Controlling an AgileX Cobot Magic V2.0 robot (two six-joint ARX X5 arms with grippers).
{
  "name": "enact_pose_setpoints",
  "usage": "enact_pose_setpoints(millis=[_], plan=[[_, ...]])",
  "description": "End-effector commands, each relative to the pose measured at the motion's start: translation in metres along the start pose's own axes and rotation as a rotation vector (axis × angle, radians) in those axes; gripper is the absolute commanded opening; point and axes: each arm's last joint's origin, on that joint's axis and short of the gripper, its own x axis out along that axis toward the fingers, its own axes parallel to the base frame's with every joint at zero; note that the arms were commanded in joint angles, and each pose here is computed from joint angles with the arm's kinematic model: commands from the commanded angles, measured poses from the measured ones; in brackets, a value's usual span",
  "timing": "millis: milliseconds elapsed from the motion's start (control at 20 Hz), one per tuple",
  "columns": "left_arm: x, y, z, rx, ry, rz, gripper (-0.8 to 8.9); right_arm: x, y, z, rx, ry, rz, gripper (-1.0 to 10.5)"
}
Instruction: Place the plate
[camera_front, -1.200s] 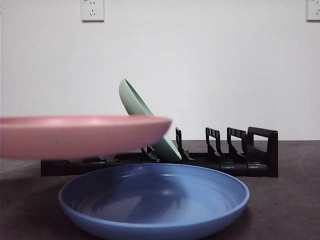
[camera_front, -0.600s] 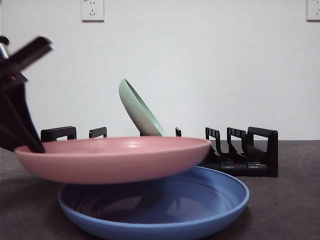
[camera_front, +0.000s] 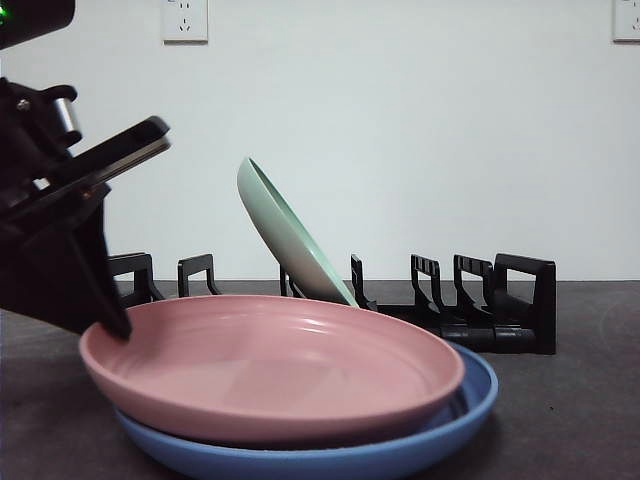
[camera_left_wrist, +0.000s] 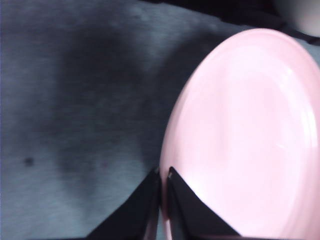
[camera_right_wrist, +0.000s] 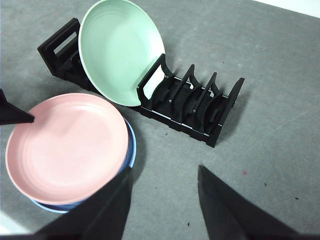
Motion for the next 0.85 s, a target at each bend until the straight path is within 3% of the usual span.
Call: enact_pose_setpoints(millis=[50, 200, 350, 550, 700, 850], plan=[[0.001, -0.008, 0.0, 0.018, -0.024, -0.008, 0.09, -0.002, 0.001, 0.003, 0.012, -0.013, 0.004, 2.1], [0.001, -0.012, -0.002, 0.031, -0.029, -0.019, 0.11, -0.002, 0.001, 0.003, 0.012, -0.013, 0.004, 2.1], [0.001, -0.011, -0.002, 0.024, -0.027, -0.018, 1.91, -0.002, 0.001, 0.003, 0.011, -0.013, 0.004, 2.1], [-0.003, -0.013, -0.001, 0.025, -0.04, -0.03, 3.17, -0.002, 0.001, 0.003, 0.011, -0.013, 0.005, 2.1], [-0.033, -0.022, 0.01, 0.063, -0.138, -0.104, 3.44, -0.002, 0.001, 0.003, 0.016, -0.012, 0.005, 2.1], [-0.093, -0.02, 0.025, 0.21, -0.293, -0.076, 3.44, 0.001, 0.002, 0.005, 0.064, -0.013, 0.006, 2.1]])
